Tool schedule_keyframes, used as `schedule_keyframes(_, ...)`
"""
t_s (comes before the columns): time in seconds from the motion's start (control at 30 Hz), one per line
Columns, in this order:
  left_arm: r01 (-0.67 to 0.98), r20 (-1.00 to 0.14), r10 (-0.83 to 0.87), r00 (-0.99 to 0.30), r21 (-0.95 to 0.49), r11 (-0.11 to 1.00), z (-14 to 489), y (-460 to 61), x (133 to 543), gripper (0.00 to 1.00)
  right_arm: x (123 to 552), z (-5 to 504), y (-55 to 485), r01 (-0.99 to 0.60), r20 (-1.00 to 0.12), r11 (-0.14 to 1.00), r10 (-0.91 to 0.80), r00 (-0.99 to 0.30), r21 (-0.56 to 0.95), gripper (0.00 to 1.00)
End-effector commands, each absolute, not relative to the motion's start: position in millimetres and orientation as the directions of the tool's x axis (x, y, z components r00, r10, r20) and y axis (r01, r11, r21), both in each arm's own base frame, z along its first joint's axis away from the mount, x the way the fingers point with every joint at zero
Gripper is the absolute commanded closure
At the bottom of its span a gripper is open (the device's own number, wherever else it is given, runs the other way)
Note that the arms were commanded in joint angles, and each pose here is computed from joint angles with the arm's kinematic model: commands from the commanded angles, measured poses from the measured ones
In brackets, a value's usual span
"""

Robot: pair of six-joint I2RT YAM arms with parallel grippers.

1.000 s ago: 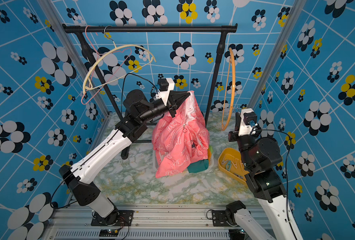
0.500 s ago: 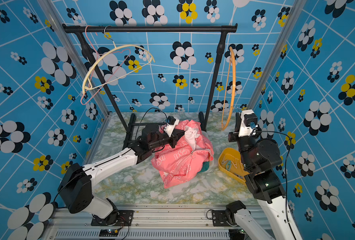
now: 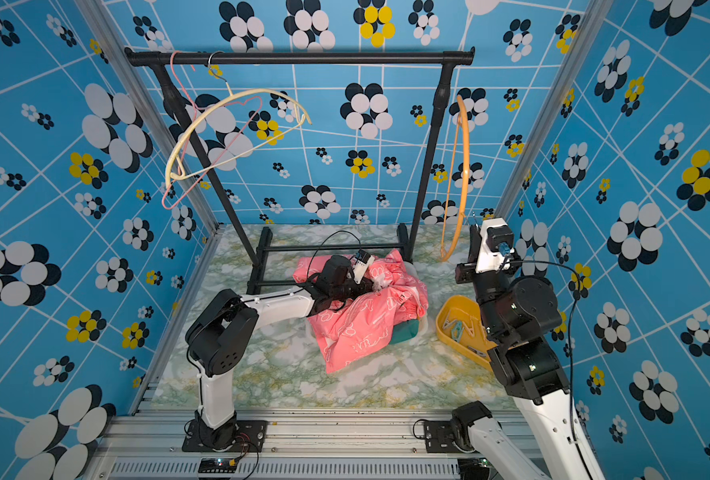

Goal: Remove the clothespins securing jackets to the hanger
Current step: Place the jacket in the basket.

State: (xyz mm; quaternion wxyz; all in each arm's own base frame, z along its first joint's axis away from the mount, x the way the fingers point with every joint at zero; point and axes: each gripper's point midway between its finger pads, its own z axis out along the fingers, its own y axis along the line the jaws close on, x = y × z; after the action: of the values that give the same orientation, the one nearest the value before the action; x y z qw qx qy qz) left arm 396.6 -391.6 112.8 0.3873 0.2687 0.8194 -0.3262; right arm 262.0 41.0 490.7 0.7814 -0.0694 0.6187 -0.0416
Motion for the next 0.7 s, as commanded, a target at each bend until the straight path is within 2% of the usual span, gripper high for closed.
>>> schedule_keyframes(0.0,0.609,-0.710,0.212,-0.672,-0.366,0.704,49.6,-378.7,393.9,1.00,245.0,517.0,34.6,-0.009,-0.943,0.992,-0.114,0.314,-0.122,1.00)
schedule_keyframes(0.17,0.598,-0.681,0.257,-0.686,-0.326,0.732,25.6,-370.8,393.8,1.00,249.2,515.6,36.9,-0.019,-0.947,0.993,-0.104,0.305,-0.115,1.00)
schedule_keyframes(0.3,0.627,-0.746,0.256,-0.615,-0.266,0.732,69.5,-355.5,388.7,1.00,253.6,515.6,42.6,-0.050,-0.951,0.993,-0.085,0.297,-0.104,1.00)
schedule_keyframes(0.33,0.636,-0.769,0.254,-0.587,-0.243,0.733,86.6,-350.6,388.7,0.92,254.5,516.5,44.4,-0.060,-0.951,0.993,-0.077,0.298,-0.099,1.00)
schedule_keyframes(0.43,0.680,-0.856,0.239,-0.459,-0.165,0.715,160.7,-339.3,381.1,0.56,259.2,517.8,52.8,-0.104,-0.954,0.990,-0.058,0.294,-0.092,1.00)
schedule_keyframes(0.47,0.690,-0.882,0.226,-0.414,-0.141,0.710,186.2,-335.7,377.7,0.29,261.2,517.8,55.3,-0.116,-0.956,0.989,-0.053,0.290,-0.090,1.00)
schedule_keyframes(0.5,0.694,-0.906,0.206,-0.370,-0.121,0.710,211.5,-331.4,374.9,0.16,262.9,517.0,57.4,-0.126,-0.957,0.988,-0.049,0.285,-0.088,1.00)
schedule_keyframes(0.57,0.695,-0.935,0.180,-0.307,-0.091,0.713,248.0,-323.4,369.1,0.08,265.1,516.8,59.8,-0.138,-0.959,0.987,-0.042,0.280,-0.083,1.00)
schedule_keyframes(0.67,0.707,-0.953,0.129,-0.275,-0.109,0.699,285.8,-315.4,353.6,0.06,265.4,516.4,61.8,-0.150,-0.960,0.986,-0.034,0.277,-0.078,1.00)
